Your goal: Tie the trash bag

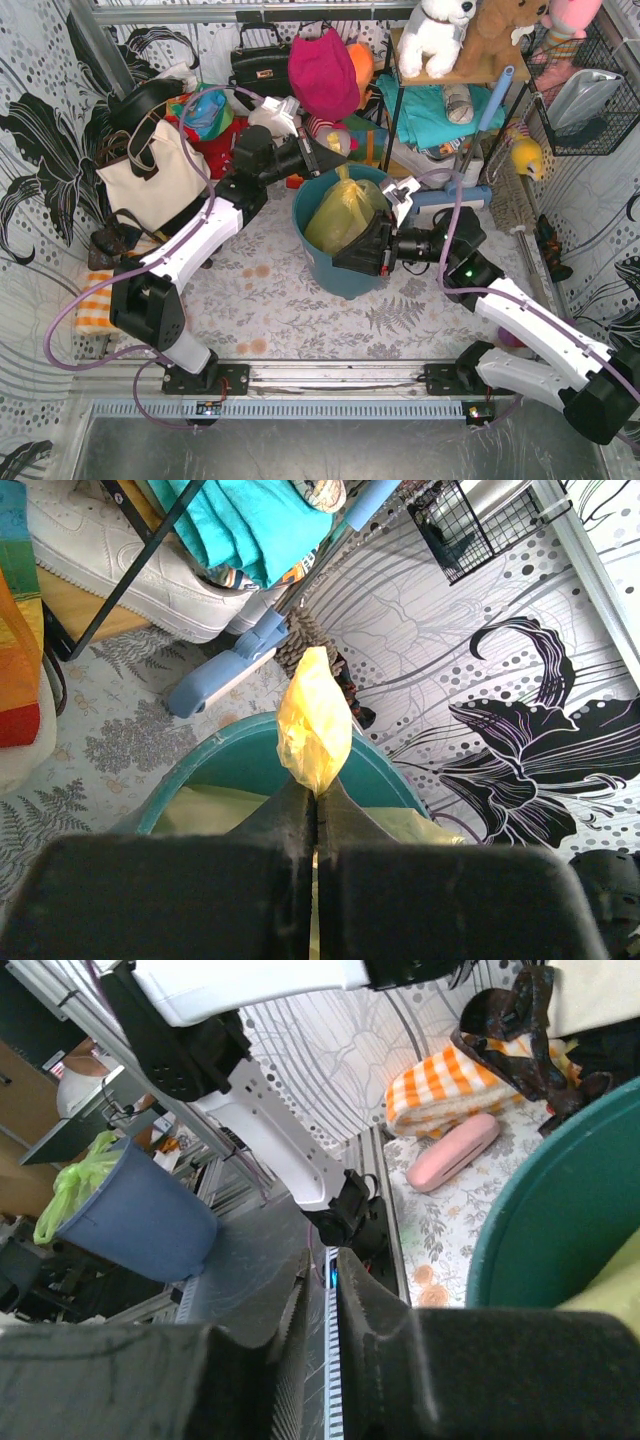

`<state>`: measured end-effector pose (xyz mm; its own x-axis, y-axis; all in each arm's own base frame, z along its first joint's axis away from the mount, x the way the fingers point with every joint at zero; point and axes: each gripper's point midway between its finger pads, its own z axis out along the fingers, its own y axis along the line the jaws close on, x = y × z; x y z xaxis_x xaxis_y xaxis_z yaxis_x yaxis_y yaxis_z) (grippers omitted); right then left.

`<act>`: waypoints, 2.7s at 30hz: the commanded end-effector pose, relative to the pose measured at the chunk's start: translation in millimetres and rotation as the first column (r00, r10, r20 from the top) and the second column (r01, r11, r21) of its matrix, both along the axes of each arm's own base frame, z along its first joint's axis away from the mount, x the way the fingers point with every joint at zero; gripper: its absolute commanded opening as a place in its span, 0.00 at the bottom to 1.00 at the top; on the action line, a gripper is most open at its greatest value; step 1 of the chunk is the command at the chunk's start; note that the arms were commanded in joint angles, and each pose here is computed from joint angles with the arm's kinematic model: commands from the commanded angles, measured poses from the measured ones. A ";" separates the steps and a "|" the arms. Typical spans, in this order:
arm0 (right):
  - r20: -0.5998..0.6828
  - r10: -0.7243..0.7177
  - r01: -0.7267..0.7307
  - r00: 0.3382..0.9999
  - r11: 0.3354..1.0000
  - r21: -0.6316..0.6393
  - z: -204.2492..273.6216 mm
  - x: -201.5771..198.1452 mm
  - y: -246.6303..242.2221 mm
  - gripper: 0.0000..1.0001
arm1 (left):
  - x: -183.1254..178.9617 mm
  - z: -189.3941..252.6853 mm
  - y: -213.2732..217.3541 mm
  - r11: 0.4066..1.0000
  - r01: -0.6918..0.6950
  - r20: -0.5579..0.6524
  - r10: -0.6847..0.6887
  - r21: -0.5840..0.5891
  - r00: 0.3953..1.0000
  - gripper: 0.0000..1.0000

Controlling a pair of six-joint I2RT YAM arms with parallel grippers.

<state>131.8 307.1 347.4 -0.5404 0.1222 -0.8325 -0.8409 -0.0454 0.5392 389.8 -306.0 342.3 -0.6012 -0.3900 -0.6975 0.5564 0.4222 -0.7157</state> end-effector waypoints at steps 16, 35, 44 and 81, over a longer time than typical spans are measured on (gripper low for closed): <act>0.084 -0.586 0.585 0.806 0.765 -0.270 33.3 62.4 -72.3 0.62 | 0.4 29.0 1.6 0.999 0.007 0.091 -0.003 -0.033 0.996 0.00; -0.039 -0.564 0.495 0.825 0.753 -0.434 -25.6 74.6 -49.1 0.00 | -1.5 28.2 2.4 0.999 0.007 0.092 -0.004 -0.033 0.996 0.00; -0.006 -0.413 0.403 0.911 0.892 -0.206 71.1 39.1 -42.3 0.00 | 6.2 86.8 1.5 1.000 0.000 0.205 0.005 -0.029 0.979 0.00; -0.214 -0.201 0.172 0.956 0.974 -0.148 19.9 9.2 -18.3 0.00 | 18.2 15.5 -11.8 0.998 0.035 0.047 -0.033 -0.045 0.998 0.00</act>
<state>152.4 284.6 314.2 -0.7544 0.1213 -0.6451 -0.5898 0.3061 0.7473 399.5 -319.0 293.8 -0.6894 -0.3544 -0.6317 0.4924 0.4103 -0.7676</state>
